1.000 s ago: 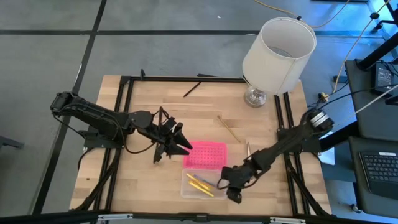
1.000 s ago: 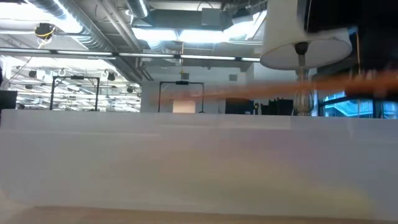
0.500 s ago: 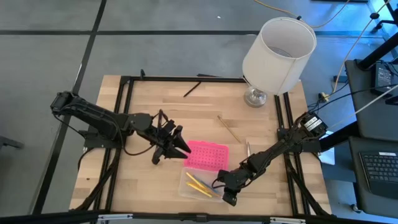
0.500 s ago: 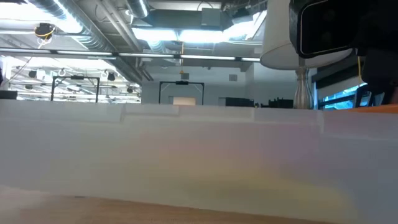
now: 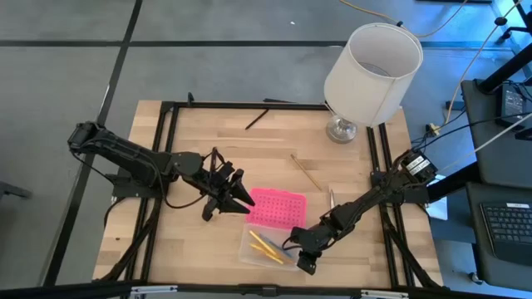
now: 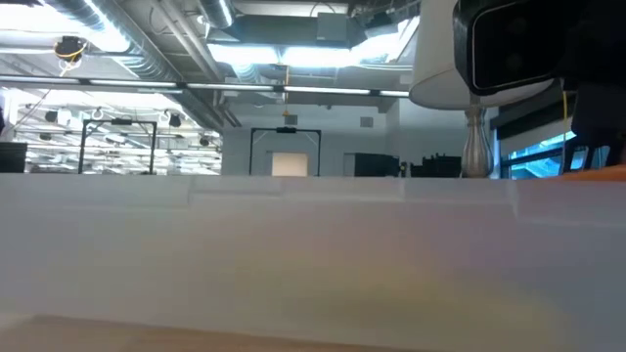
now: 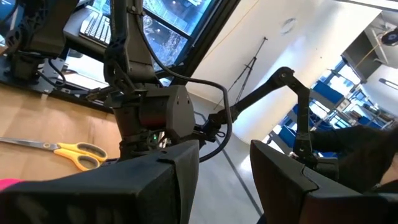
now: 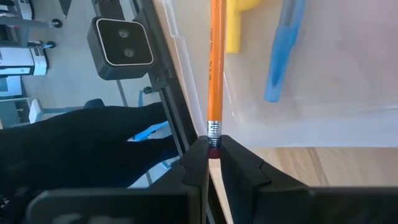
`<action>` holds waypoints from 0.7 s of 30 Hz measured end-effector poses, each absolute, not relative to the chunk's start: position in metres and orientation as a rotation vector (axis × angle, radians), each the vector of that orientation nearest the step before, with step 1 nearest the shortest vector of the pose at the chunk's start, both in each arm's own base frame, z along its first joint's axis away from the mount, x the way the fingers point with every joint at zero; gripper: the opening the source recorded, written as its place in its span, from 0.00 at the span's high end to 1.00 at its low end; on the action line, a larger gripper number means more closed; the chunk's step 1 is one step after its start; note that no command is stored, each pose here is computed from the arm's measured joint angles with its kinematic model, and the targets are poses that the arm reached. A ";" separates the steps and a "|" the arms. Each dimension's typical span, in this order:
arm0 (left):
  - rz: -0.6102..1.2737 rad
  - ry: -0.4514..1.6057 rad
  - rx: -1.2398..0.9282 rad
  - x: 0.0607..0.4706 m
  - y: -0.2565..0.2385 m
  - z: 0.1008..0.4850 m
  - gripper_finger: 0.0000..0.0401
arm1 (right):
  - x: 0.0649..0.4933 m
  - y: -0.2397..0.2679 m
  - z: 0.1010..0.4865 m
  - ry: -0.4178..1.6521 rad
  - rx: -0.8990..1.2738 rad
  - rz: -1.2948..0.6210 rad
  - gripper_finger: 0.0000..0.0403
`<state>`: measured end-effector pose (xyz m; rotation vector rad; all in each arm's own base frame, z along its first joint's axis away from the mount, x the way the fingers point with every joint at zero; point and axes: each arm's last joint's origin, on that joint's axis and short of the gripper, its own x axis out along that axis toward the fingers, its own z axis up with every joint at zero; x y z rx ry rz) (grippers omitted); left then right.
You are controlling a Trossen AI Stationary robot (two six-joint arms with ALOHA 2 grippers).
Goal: Pick & place school supplies into a supply box
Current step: Put the orange pencil into the pink supply box
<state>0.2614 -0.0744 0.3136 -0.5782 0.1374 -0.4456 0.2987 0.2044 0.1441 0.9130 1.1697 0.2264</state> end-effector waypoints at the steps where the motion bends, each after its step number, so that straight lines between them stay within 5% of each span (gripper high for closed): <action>1: -0.446 0.137 -0.578 0.261 -0.074 0.314 0.66 | 0.299 0.204 0.144 1.169 0.914 0.227 0.88; 21: -0.446 0.136 -0.578 0.261 -0.074 0.314 0.66 | 0.306 0.194 0.145 1.185 0.956 0.252 0.84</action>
